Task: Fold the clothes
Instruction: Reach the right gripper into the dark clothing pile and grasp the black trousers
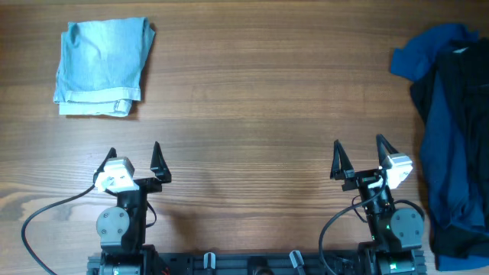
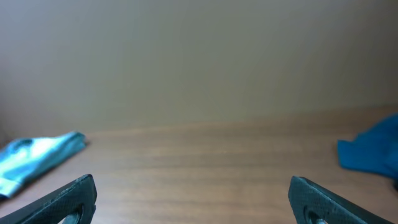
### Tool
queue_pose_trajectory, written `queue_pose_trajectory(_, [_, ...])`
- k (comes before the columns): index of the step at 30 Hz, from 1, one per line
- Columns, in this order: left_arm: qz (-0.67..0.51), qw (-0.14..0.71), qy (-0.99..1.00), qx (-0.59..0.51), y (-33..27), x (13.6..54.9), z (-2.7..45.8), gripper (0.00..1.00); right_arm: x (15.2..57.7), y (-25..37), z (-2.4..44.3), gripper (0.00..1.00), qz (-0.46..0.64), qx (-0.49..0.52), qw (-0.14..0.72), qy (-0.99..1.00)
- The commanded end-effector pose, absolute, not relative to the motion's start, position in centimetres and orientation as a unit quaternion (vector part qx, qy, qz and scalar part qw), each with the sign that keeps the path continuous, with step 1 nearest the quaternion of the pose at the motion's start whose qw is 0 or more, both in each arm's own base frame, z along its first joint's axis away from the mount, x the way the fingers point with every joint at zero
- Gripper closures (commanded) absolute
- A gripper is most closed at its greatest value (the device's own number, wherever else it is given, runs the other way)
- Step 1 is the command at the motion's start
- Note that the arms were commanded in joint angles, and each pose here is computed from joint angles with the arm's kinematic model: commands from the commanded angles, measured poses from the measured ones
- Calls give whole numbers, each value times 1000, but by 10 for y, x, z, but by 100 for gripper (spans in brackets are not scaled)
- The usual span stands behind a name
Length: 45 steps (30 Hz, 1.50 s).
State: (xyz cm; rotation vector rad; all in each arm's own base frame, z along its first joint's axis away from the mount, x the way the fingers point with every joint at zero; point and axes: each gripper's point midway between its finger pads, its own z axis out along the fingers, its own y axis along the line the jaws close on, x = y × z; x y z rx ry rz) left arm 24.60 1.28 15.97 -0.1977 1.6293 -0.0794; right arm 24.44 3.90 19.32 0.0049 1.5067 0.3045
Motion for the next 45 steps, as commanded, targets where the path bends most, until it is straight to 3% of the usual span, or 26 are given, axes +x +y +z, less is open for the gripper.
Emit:
queue_pose_trajectory(1, [-26,680,729,-81,14,246,157,0,239,57,200,0,208,-4,709,674])
queue_pose_trajectory(16, [-26,680,729,-81,14,246,157,0,197,70,351,0,224,-72,763,602])
queue_pose_trajectory(22, [-26,680,729,-81,14,246,157,0,221,74,392,0,203,-88,731,646])
queue_pose_trajectory(32, [-26,680,729,-81,14,246,157,0,325,70,403,0,154,-80,580,796])
queue_pose_trajectory(39, [-26,680,729,-81,14,246,157,0,401,-5,381,0,67,30,468,881])
queue_pose_trajectory(45, [-26,680,728,-81,14,246,157,0,436,-80,331,0,-16,57,408,911])
